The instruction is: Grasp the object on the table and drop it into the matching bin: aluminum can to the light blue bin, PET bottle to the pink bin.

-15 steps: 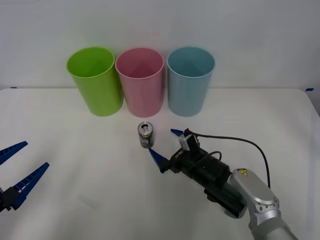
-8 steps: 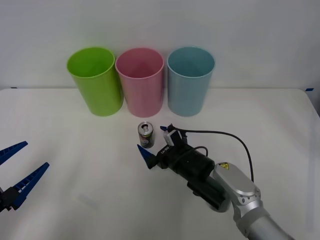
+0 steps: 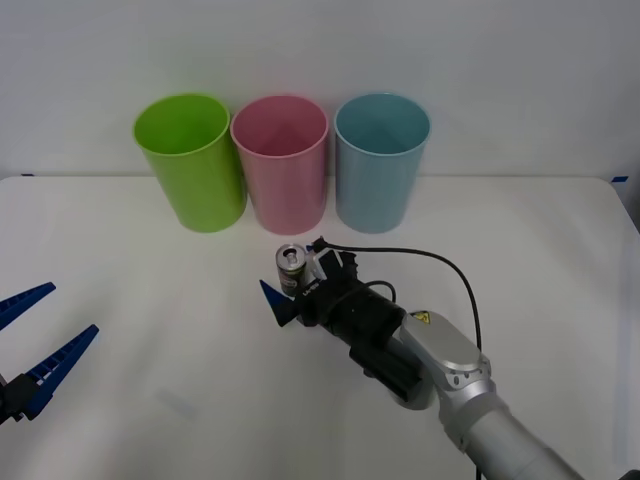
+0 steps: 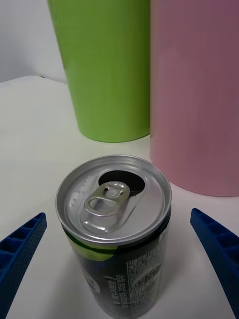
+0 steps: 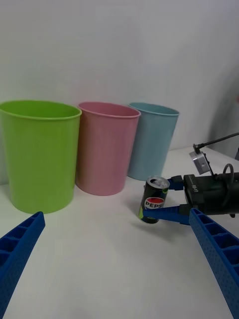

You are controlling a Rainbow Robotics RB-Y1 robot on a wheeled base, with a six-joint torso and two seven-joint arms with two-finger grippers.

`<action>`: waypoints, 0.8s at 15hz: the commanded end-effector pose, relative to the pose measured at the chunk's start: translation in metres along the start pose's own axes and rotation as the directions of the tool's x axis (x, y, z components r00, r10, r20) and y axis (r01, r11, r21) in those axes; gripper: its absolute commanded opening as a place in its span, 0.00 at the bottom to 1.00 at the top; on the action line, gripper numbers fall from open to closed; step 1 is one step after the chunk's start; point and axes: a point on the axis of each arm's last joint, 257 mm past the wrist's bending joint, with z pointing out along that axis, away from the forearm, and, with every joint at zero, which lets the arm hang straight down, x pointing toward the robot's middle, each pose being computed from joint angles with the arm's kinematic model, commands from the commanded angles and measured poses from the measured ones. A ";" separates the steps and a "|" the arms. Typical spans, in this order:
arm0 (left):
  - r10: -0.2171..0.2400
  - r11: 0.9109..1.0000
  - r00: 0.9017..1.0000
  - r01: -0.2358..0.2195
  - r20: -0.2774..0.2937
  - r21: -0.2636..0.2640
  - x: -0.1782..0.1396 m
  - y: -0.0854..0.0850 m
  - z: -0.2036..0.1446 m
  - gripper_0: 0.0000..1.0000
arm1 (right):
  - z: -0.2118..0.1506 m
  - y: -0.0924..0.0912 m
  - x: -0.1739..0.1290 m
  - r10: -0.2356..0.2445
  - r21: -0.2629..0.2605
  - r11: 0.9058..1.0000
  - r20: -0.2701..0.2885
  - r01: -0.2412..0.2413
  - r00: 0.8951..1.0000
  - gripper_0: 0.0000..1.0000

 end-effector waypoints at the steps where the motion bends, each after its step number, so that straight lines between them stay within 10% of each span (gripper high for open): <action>1: 0.000 1.000 1.000 0.000 0.000 0.000 0.000 0.000 0.000 1.00 | 0.000 -0.001 0.000 -0.002 0.005 1.000 -0.002 0.002 1.000 1.00; 4: 0.000 1.000 1.000 0.000 0.000 0.000 0.000 0.000 0.000 1.00 | 0.000 -0.002 0.000 -0.002 0.008 1.000 -0.003 0.002 1.000 1.00; 5: 0.000 1.000 1.000 0.000 0.000 0.000 0.000 0.000 0.000 1.00 | 0.000 -0.002 0.001 0.000 0.008 1.000 -0.004 0.000 1.000 0.80; 6: 0.000 1.000 1.000 0.000 0.000 0.000 0.000 0.000 0.000 1.00 | 0.000 -0.002 0.001 0.000 0.009 1.000 -0.004 0.000 1.000 0.30; 8: 0.000 1.000 1.000 0.000 0.000 0.000 0.000 0.000 0.000 1.00 | 0.000 -0.003 0.001 0.000 0.012 1.000 -0.004 0.000 1.000 0.00; 12: 0.000 1.000 1.000 0.000 0.000 0.000 0.000 0.000 0.000 1.00 | 0.000 -0.002 0.001 0.001 0.011 1.000 -0.005 -0.001 1.000 0.00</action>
